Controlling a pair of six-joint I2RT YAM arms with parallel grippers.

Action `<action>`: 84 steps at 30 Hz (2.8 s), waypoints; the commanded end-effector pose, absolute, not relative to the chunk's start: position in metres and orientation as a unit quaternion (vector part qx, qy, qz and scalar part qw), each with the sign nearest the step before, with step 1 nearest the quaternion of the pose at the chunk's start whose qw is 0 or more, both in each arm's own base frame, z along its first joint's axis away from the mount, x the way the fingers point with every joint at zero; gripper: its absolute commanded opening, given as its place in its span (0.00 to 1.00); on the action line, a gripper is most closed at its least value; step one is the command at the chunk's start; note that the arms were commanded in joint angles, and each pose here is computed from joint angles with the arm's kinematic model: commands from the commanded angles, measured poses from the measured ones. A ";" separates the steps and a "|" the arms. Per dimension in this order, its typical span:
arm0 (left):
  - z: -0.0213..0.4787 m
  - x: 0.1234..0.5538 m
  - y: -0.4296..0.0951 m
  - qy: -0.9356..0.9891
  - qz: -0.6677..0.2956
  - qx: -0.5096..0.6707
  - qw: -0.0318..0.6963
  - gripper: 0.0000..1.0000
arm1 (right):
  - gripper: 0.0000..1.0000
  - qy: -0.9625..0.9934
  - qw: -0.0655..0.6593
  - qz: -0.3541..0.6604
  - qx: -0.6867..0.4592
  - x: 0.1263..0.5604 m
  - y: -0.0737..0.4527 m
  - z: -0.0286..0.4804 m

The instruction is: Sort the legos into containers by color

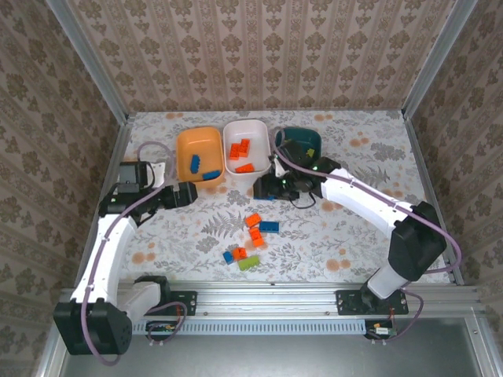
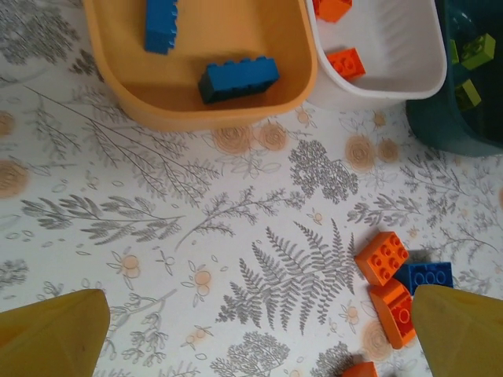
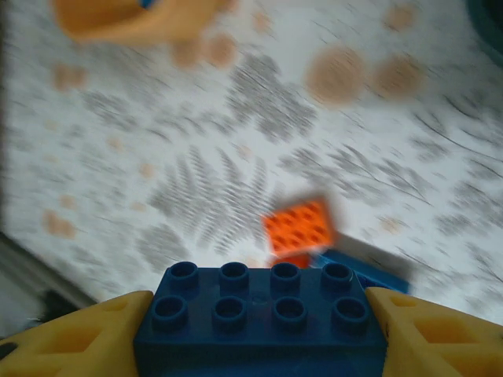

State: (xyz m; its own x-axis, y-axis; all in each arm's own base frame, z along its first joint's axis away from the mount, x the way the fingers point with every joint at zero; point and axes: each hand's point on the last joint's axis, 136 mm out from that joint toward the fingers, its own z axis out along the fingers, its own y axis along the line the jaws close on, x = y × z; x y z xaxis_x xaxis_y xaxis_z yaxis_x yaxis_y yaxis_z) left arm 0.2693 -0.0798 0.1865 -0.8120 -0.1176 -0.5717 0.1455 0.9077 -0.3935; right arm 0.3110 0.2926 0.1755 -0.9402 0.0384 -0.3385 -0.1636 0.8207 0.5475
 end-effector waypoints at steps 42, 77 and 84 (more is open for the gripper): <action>0.200 0.263 -0.070 0.918 -0.156 0.035 0.364 1.00 | 0.72 0.852 0.253 0.458 0.015 0.537 0.473 0.146; 0.214 0.258 -0.096 0.895 -0.214 0.080 0.384 1.00 | 0.81 0.902 0.242 0.323 -0.152 0.437 0.388 0.228; 0.218 0.257 -0.101 0.888 -0.226 0.091 0.390 1.00 | 0.87 0.860 0.297 0.211 -0.357 0.364 0.308 0.215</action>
